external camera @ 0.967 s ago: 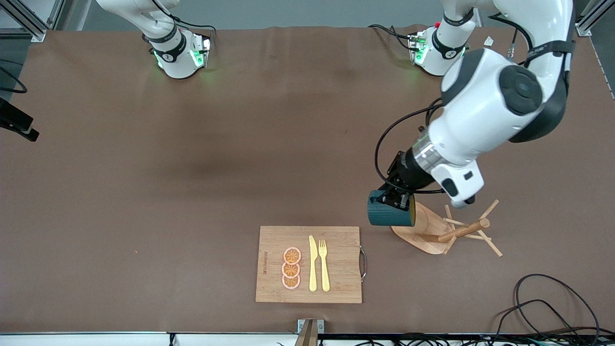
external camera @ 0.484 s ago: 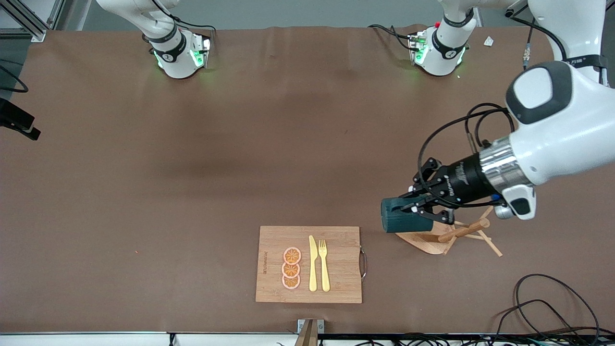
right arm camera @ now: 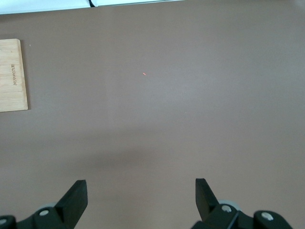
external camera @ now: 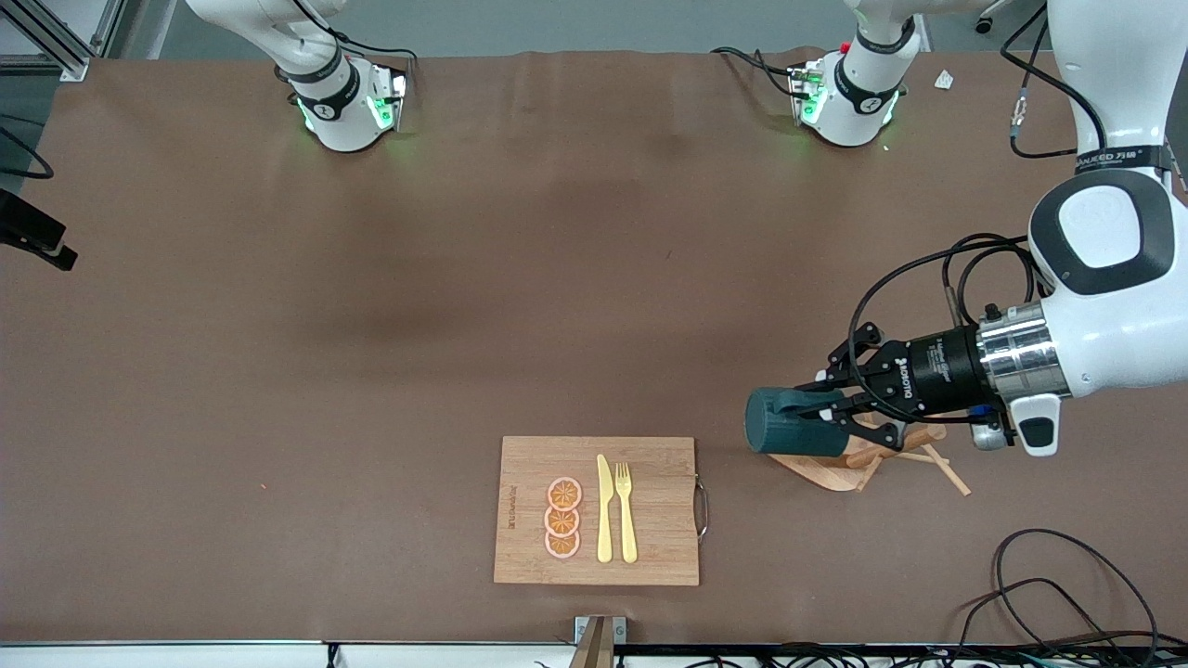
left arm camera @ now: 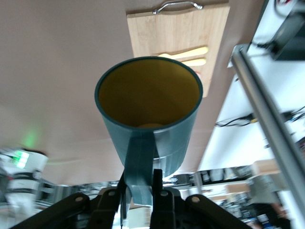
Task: Pass cup and hang on rack
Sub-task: 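Slide the mug opening onto a rack peg with the left gripper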
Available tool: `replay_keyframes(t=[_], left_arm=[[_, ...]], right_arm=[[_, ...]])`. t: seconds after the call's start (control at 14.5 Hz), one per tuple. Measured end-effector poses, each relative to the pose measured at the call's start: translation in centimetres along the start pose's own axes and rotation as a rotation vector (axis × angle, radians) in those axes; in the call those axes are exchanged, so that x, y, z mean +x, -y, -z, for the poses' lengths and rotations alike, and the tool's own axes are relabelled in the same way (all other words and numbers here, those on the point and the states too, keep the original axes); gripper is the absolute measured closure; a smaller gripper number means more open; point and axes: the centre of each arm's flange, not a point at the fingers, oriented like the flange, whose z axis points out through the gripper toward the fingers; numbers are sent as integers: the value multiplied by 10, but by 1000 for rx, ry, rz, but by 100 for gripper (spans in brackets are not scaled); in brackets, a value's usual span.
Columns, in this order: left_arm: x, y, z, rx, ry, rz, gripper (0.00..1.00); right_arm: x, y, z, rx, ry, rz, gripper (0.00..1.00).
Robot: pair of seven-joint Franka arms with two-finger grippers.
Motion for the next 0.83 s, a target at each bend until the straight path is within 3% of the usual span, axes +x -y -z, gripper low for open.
replay_keyframes(t=[0.28,0.83], left_arm=[[20,10,0,101,41,-210,79],[83,7,-4,88,145,-122,79]], right_arm=[[0,-17,0,7,1,-29,0],[0,-11,-1,14,1,-17,0]])
